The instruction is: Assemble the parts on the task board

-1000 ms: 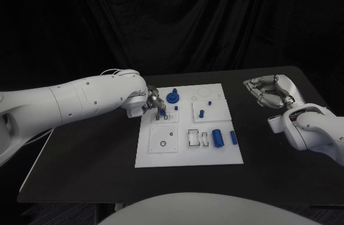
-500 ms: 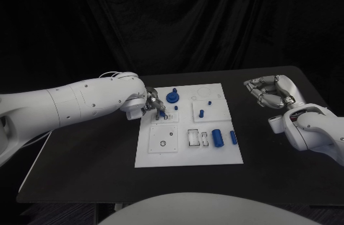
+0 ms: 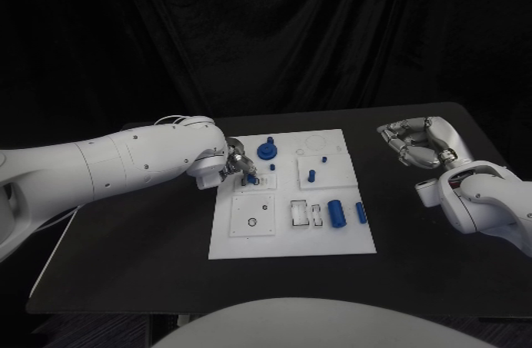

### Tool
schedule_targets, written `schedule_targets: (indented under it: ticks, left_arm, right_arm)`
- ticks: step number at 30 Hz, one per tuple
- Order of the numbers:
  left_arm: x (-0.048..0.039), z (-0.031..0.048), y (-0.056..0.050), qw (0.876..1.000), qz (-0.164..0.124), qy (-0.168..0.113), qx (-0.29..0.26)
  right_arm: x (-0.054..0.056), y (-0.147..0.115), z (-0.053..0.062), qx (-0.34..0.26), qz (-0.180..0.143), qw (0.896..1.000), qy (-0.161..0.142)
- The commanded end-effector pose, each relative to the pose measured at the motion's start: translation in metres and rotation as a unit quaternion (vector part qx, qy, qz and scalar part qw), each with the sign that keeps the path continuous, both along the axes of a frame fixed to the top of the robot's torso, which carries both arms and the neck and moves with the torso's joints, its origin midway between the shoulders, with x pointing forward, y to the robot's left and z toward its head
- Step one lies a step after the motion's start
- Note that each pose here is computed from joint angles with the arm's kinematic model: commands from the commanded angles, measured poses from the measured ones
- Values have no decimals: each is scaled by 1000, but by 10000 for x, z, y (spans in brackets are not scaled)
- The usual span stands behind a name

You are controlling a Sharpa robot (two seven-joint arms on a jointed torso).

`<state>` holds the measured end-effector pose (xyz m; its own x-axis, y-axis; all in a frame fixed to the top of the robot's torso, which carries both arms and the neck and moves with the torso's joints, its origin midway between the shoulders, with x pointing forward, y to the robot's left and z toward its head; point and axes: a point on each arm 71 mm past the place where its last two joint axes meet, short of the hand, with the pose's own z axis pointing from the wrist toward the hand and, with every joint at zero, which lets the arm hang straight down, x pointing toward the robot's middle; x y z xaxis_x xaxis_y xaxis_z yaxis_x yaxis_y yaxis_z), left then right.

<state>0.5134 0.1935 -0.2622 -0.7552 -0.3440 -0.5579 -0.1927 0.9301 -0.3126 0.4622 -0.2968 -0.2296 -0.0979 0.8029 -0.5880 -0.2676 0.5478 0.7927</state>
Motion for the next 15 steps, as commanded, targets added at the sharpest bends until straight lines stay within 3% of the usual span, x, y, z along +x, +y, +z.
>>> schedule_targets:
  ticks: [1,15]
  left_arm:
    - [-18,-31,-14,1000,-2,0,-5]
    - [-29,-65,-23,1000,-1,0,-7]
  right_arm:
    - [-3,-6,-19,-2,0,1000,8]
    - [2,3,-25,-2,0,1000,11]
